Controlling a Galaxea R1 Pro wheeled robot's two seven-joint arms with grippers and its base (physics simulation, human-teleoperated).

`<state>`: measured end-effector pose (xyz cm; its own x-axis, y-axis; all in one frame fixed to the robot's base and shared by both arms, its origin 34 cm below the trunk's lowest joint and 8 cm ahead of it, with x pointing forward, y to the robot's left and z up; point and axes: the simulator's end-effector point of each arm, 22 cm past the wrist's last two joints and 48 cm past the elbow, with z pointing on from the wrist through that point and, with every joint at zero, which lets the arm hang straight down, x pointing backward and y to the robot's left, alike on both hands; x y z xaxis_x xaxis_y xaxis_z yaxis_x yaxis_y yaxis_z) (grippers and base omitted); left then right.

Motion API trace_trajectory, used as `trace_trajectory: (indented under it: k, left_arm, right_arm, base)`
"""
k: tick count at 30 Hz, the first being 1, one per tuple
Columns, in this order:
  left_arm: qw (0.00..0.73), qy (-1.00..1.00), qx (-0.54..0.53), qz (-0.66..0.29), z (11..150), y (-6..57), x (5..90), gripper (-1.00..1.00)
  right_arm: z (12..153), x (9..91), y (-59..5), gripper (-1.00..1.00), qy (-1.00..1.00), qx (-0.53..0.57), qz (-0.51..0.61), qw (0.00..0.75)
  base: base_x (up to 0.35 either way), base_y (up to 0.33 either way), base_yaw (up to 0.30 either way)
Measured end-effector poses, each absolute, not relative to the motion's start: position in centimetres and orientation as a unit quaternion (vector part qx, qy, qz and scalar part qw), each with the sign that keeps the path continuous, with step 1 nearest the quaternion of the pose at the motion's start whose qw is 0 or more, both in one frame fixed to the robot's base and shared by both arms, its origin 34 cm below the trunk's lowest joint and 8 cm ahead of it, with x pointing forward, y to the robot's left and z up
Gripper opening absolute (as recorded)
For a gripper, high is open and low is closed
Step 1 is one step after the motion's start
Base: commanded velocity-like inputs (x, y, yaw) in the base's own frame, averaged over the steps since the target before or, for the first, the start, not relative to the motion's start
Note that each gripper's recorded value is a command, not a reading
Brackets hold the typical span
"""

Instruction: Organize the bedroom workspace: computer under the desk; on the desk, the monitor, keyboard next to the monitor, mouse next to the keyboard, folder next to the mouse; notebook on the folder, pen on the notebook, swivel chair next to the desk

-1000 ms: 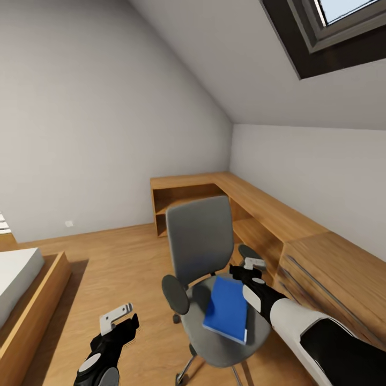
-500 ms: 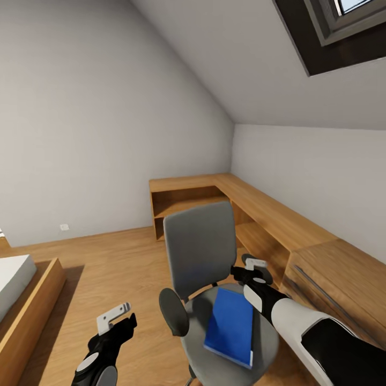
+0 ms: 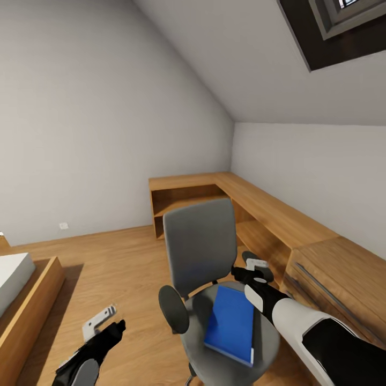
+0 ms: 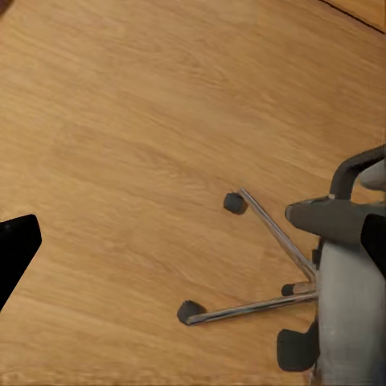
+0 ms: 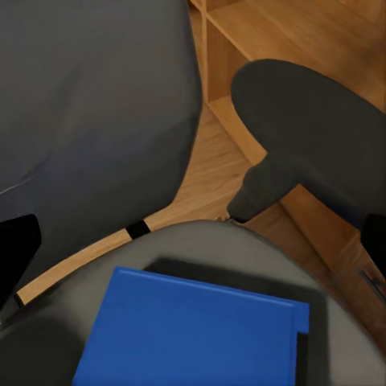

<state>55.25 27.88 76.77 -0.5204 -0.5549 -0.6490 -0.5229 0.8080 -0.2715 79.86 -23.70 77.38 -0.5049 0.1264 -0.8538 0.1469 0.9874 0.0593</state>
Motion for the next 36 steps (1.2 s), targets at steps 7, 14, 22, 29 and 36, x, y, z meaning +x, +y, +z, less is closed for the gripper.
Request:
trace_trajectory:
  k: [7, 14, 22, 29, 36]
  left_arm:
    - [0.299, 0.911, -0.277, -0.052, 73.9, 28.2, 55.7, 1.0]
    - [0.301, 0.905, -0.287, -0.086, 74.5, 28.1, 61.9, 1.0]
    - [0.323, 0.885, -0.297, -0.158, 78.7, 27.9, 68.3, 1.0]
    - [0.317, 0.893, -0.275, -0.162, 77.3, 26.0, 68.5, 1.0]
    - [0.336, 0.888, -0.266, -0.165, 77.1, 25.5, 67.6, 1.0]
  right_arm:
    - [76.2, 79.8, -24.8, 1.0, 0.867, 0.081, -0.016, 0.491]
    - [75.1, 79.8, -25.6, 1.0, 0.867, 0.083, -0.02, 0.492]
    - [73.7, 79.7, -26.1, 1.0, 0.867, 0.085, -0.022, 0.491]
    - [72.3, 79.6, -26.0, 1.0, 0.868, 0.083, -0.019, 0.489]
    - [71.1, 79.6, -25.5, 1.0, 0.868, 0.078, -0.007, 0.49]
  base:
    - [0.0, 0.0, 0.0]
    - [0.0, 0.0, 0.0]
    - [0.0, 0.0, 0.0]
    - [0.0, 0.0, 0.0]
    - [0.0, 0.0, 0.0]
